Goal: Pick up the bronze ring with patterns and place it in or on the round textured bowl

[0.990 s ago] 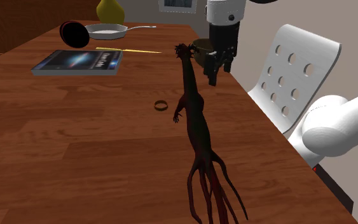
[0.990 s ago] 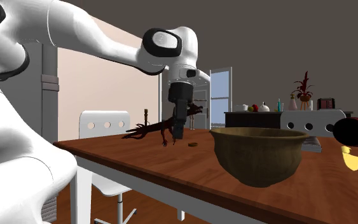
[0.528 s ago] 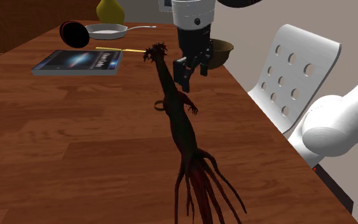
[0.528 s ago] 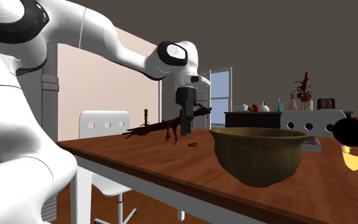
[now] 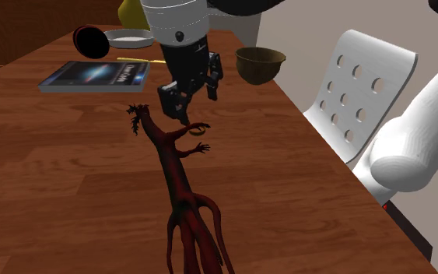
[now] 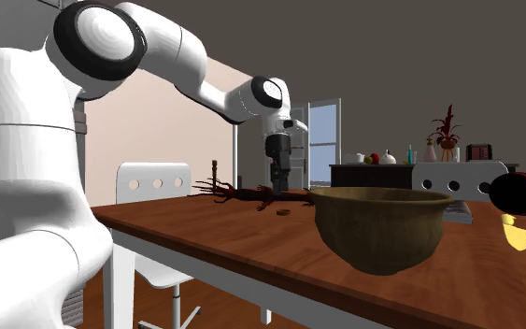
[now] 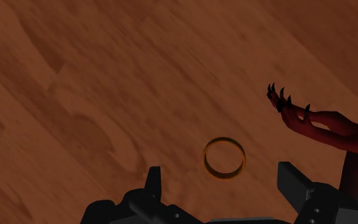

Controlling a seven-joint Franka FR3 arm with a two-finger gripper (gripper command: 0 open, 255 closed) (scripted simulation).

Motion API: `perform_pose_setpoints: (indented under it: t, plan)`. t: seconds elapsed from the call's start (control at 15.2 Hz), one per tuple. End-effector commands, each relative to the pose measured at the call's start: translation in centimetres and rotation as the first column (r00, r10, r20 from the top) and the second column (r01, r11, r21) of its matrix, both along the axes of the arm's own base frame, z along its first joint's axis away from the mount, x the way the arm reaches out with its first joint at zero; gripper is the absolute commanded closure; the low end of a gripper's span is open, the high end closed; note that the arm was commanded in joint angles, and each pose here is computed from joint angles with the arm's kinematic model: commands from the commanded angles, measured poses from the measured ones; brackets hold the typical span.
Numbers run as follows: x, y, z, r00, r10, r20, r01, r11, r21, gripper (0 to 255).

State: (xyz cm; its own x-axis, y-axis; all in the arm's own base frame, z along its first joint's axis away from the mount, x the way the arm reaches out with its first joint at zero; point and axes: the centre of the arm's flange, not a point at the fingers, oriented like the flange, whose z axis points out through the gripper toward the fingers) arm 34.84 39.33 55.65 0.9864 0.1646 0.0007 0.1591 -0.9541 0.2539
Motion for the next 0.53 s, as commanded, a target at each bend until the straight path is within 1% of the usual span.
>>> perform_pose_setpoints:
  t: [0.0, 0.46]
  plan:
    - [0.3, 1.1, -0.5, 1.000, -0.001, 0.009, 0.001, 1.000, -0.004, 0]
    - [0.5, 0.2, -3.8, 1.000, -0.001, 0.009, 0.001, 1.000, -0.004, 0]
